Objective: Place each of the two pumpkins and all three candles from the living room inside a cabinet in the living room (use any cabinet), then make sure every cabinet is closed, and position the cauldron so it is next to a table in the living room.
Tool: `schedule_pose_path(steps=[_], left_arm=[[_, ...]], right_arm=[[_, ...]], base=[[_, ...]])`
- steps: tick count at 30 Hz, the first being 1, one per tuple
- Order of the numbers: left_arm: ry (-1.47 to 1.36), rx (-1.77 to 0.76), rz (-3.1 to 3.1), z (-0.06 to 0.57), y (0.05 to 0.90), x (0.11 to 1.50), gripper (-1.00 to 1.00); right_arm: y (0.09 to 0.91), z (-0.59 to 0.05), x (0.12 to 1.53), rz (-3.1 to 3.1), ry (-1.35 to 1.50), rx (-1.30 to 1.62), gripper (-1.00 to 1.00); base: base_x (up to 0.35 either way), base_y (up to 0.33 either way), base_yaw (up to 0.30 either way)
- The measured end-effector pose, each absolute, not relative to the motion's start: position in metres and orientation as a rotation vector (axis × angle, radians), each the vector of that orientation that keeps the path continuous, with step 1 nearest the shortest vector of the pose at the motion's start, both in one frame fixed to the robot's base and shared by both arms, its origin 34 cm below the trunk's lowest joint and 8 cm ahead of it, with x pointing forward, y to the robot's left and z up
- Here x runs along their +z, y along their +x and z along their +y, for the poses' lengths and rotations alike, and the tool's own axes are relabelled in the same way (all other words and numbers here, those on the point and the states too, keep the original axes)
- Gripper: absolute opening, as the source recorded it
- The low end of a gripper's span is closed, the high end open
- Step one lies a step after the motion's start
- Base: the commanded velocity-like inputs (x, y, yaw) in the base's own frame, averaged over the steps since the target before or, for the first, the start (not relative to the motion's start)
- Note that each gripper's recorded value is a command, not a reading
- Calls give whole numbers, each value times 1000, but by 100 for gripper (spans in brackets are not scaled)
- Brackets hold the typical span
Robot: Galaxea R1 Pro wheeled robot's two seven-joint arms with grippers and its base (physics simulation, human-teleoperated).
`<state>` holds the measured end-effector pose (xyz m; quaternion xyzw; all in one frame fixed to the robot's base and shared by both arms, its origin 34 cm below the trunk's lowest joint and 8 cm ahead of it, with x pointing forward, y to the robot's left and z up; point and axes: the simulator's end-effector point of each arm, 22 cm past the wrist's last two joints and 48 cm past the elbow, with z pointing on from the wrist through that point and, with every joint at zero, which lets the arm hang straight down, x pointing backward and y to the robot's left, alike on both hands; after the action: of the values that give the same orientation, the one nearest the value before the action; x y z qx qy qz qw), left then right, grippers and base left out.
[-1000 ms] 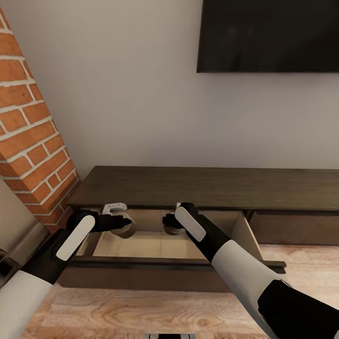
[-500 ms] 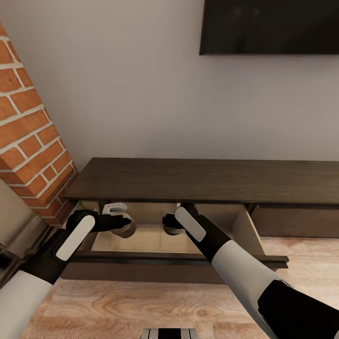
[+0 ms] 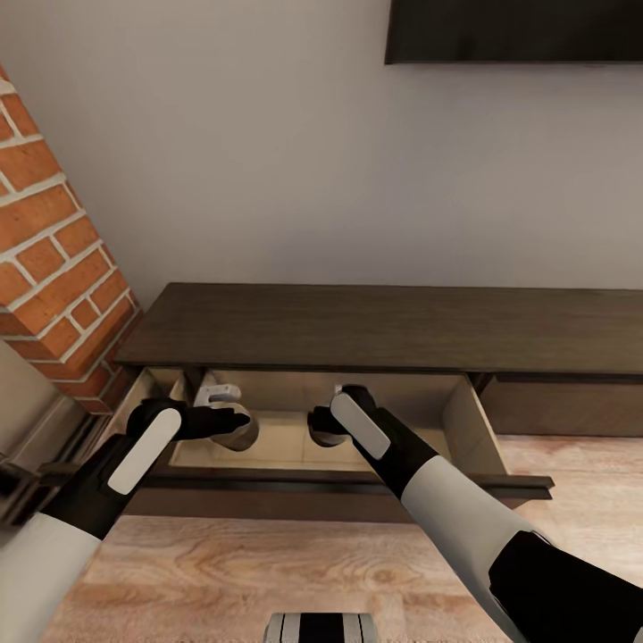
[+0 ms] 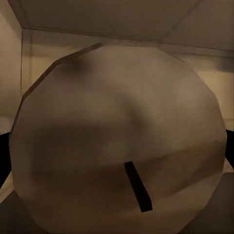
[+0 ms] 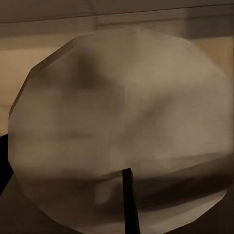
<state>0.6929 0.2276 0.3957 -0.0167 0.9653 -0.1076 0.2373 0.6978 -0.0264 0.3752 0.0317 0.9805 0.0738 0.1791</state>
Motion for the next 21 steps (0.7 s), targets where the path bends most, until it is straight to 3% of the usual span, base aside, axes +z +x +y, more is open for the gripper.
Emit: schedule_pose_path(steps=[21], left_arm=[[-51,-273,2661,214,694,373,-100]], right_arm=[[696,-20,354,2760,81,193,-100]], base=[[0,0,0]])
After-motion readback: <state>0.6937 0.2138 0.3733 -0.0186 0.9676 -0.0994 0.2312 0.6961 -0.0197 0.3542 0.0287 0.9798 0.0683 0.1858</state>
